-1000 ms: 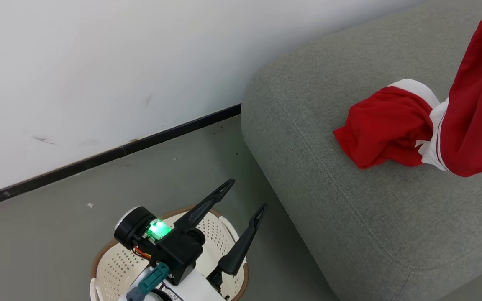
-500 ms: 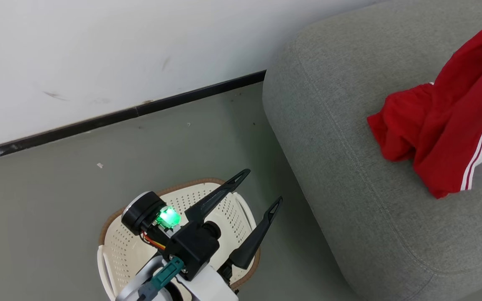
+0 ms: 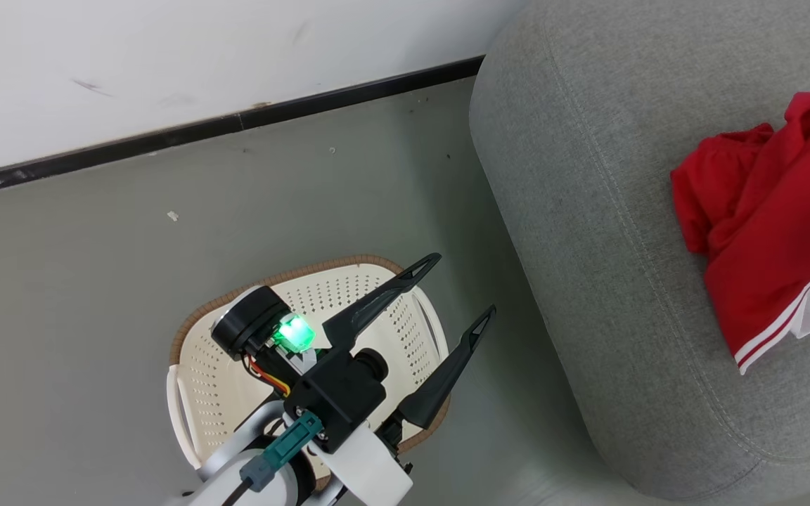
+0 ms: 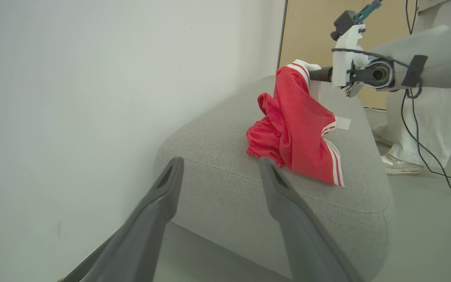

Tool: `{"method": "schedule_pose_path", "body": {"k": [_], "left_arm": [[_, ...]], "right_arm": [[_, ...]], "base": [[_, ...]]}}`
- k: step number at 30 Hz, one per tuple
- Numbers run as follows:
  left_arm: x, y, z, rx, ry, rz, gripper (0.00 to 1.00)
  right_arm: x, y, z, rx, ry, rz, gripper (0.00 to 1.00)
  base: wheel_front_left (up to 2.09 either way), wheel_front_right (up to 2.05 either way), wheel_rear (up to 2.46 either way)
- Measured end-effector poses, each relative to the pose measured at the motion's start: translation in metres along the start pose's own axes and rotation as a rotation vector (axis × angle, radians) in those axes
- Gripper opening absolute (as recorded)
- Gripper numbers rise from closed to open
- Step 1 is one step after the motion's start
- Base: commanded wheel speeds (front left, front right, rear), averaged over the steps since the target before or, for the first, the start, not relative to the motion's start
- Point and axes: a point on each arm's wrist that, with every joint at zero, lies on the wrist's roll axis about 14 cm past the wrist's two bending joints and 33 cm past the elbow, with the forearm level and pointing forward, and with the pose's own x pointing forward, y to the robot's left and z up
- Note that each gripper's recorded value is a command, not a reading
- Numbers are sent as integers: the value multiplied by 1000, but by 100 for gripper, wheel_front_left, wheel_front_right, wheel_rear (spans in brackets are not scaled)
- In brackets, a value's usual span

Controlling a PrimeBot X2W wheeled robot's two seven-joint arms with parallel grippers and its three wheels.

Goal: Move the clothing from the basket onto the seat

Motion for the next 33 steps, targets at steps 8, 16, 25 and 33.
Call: {"method": "schedule_pose_path", "body": {"k": [8,16,25,33], "left_arm": [[5,13,-8,-7,0,4,100],[9,22,-18,0,13,6,100],[15,14,-24,-9,16,-25,100],[21,4,-23,-29,11,-58,100]], "right_arm": [[10,1,-24,18,56,-25,0],[15,8,-34,36,73,-27,100],[4,-7,-28,51,61,-58,100],[-20,-32,-27,34,58,-95,100]], "base": [[0,0,0],[0,0,0],[0,0,0],[0,0,0]]}}
